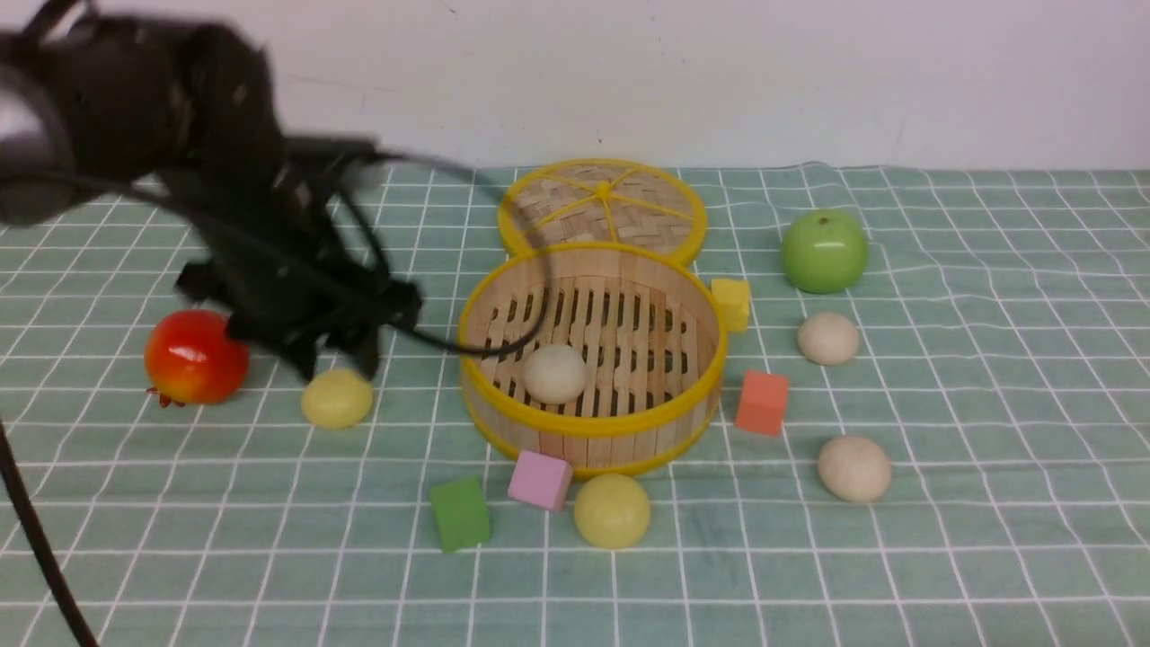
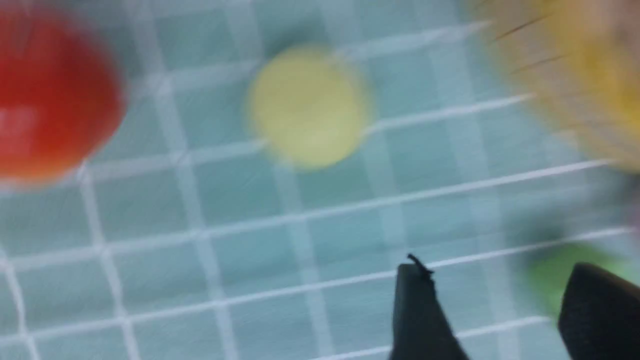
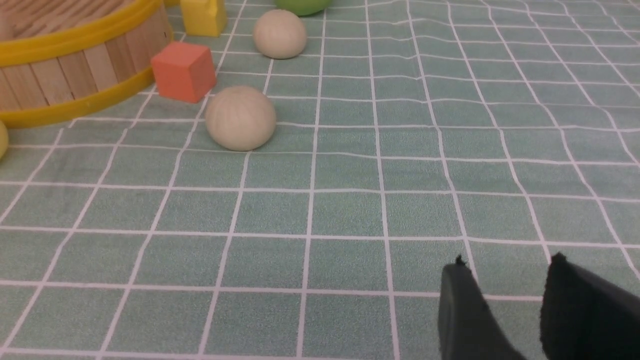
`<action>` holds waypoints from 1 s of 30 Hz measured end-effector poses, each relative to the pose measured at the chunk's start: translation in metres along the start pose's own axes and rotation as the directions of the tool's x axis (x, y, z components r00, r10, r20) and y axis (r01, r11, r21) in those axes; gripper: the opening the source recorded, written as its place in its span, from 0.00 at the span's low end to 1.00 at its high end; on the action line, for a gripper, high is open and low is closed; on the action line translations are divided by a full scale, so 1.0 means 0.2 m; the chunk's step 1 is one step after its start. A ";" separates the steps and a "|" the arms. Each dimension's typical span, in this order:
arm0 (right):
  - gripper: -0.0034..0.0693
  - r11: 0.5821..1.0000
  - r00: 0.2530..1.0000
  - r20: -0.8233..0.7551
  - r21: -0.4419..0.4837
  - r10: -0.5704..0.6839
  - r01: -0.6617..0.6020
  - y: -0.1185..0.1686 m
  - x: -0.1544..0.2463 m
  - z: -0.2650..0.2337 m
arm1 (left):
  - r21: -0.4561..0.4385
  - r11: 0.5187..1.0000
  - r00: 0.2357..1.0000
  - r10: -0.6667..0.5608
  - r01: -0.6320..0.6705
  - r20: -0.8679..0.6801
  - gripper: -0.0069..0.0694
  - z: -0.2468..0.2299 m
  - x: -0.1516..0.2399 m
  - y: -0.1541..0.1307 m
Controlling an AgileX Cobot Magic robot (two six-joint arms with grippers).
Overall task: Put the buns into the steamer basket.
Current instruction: Use the left arm to grab a steamed stuffed bun
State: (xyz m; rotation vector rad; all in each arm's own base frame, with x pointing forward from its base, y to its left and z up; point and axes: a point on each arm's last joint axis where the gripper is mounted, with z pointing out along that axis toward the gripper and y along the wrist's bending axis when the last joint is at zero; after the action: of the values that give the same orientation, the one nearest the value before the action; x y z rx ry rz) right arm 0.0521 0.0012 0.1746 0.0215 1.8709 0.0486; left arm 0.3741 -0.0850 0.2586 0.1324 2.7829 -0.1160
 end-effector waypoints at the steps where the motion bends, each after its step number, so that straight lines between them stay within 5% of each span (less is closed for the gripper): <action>1: 0.38 1.000 1.000 0.000 0.000 0.000 0.000 0.00 0.00 0.00 | -0.005 1.000 1.000 -0.022 0.022 0.000 0.53 0.03 0.00 0.04; 7: 0.38 1.000 1.000 0.000 0.000 0.000 0.000 0.00 0.00 0.00 | -0.012 0.998 0.995 -0.064 0.066 0.080 0.41 0.15 -0.06 0.13; 30: 0.38 1.000 1.000 0.000 0.000 0.000 0.000 0.00 0.00 0.00 | -0.040 0.999 0.993 -0.008 0.013 0.114 0.41 0.43 -0.09 0.15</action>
State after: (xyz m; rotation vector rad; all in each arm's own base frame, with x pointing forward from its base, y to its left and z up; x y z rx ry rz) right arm 0.0521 0.0012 0.1746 0.0215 1.8709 0.0486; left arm 0.4238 -0.0656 0.1826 0.0981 2.6705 -0.0671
